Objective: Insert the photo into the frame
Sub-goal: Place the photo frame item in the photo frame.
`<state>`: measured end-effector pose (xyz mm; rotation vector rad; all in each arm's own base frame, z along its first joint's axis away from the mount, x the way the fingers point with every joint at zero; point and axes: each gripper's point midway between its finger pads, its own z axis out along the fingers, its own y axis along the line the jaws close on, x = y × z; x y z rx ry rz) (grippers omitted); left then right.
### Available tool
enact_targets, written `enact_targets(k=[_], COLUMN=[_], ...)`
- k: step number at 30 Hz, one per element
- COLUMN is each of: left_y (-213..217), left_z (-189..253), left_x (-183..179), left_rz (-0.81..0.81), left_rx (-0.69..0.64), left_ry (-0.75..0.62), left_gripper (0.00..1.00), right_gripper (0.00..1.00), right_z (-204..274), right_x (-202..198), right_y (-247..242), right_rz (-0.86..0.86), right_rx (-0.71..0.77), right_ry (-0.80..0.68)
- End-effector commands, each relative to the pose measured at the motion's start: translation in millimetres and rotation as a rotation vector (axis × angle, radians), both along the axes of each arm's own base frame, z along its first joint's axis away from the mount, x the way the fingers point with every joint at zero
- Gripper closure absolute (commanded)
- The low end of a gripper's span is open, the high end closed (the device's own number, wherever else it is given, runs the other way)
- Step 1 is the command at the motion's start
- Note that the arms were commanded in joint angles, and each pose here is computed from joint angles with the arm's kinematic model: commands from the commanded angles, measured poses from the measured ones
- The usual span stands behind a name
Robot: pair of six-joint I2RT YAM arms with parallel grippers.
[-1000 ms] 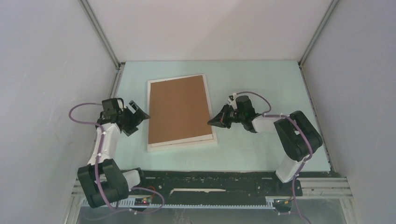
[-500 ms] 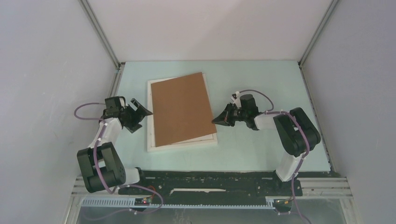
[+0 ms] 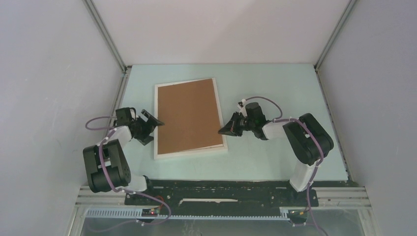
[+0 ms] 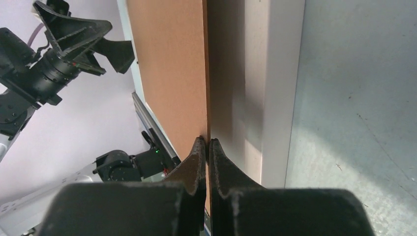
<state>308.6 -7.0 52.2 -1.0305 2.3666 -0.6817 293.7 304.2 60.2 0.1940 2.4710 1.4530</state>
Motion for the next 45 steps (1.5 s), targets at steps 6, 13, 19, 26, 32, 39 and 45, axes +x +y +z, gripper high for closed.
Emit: enact_targets(k=[6,13,19,26,32,39,45], left_y=[-9,-9,-5,-14,-62,-82,-107], left_z=[-6,1,22,42,41,26,25], left_x=[-1,-1,-7,-32,-71,-90,-85], left_rz=[0.023,0.011,-0.017,-0.053,-0.022,0.011,-0.067], left_rx=[-0.062,-0.045,0.038,0.089,-0.047,-0.109,-0.174], left_ry=[-0.039,-0.053,-0.093,-0.092,-0.052,-0.085,-0.116], left_gripper=[0.00,0.00,0.00,0.00,0.00,0.00,0.00], right_gripper=[0.95,0.70,0.33,0.27,0.19,0.18,0.21], right_z=[21,29,33,47,36,12,6], right_x=[19,25,8,-12,-34,-37,-35], right_y=[10,2,-18,-31,-19,-22,-22], right_rz=[-0.027,-0.028,0.008,0.150,0.282,0.279,0.265], right_rx=[-0.073,-0.200,-0.396,-0.510,-0.496,-0.517,-0.525], right_ry=[-0.162,-0.207,-0.200,-0.303,-0.366,-0.314,-0.296])
